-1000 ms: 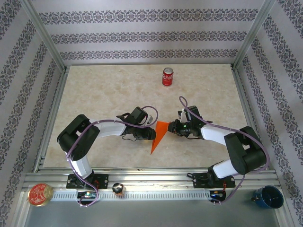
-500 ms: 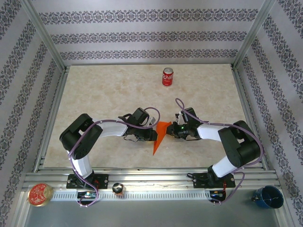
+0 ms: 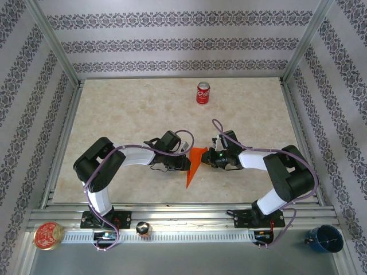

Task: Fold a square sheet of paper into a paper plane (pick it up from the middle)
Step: Turn over a paper plane at the center of the table, then pick up the paper plane from the center of the table.

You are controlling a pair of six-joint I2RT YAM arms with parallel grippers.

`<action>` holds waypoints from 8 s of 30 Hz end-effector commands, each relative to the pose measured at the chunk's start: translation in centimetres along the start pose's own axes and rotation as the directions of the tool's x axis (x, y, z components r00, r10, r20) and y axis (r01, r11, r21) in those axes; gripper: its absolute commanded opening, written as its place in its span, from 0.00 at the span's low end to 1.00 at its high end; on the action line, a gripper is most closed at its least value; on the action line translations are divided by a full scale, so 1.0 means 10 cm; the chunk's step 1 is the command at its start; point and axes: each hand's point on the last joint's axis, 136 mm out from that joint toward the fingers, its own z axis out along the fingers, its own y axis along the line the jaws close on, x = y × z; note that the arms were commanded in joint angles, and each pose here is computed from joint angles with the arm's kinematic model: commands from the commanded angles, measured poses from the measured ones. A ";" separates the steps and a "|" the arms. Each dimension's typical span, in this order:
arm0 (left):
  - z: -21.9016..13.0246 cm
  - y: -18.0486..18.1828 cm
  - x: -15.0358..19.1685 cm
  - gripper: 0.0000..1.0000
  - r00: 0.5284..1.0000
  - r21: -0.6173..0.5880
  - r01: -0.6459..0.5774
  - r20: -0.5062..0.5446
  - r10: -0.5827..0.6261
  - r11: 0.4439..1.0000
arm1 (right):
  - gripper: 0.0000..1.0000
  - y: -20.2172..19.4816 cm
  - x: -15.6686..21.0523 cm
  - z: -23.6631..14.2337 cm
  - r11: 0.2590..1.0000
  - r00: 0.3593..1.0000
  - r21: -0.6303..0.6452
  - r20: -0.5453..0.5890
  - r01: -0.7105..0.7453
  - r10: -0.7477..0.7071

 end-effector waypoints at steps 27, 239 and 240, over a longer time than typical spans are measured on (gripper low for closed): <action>-0.27 -0.27 -0.20 0.00 0.992 0.012 -0.032 0.125 0.030 0.999 | 0.33 0.32 -0.05 -0.17 0.997 0.998 -0.069 0.048 0.032 -0.029; -0.08 0.07 -0.20 0.04 0.996 -0.161 0.064 0.078 -0.052 0.985 | 0.12 0.51 0.00 0.15 0.997 1.000 -0.074 -0.015 -0.028 0.027; -0.12 0.08 -0.21 0.03 0.995 -0.176 0.061 0.089 -0.046 0.983 | 0.14 0.52 -0.01 0.12 0.997 1.000 -0.077 -0.009 -0.026 0.025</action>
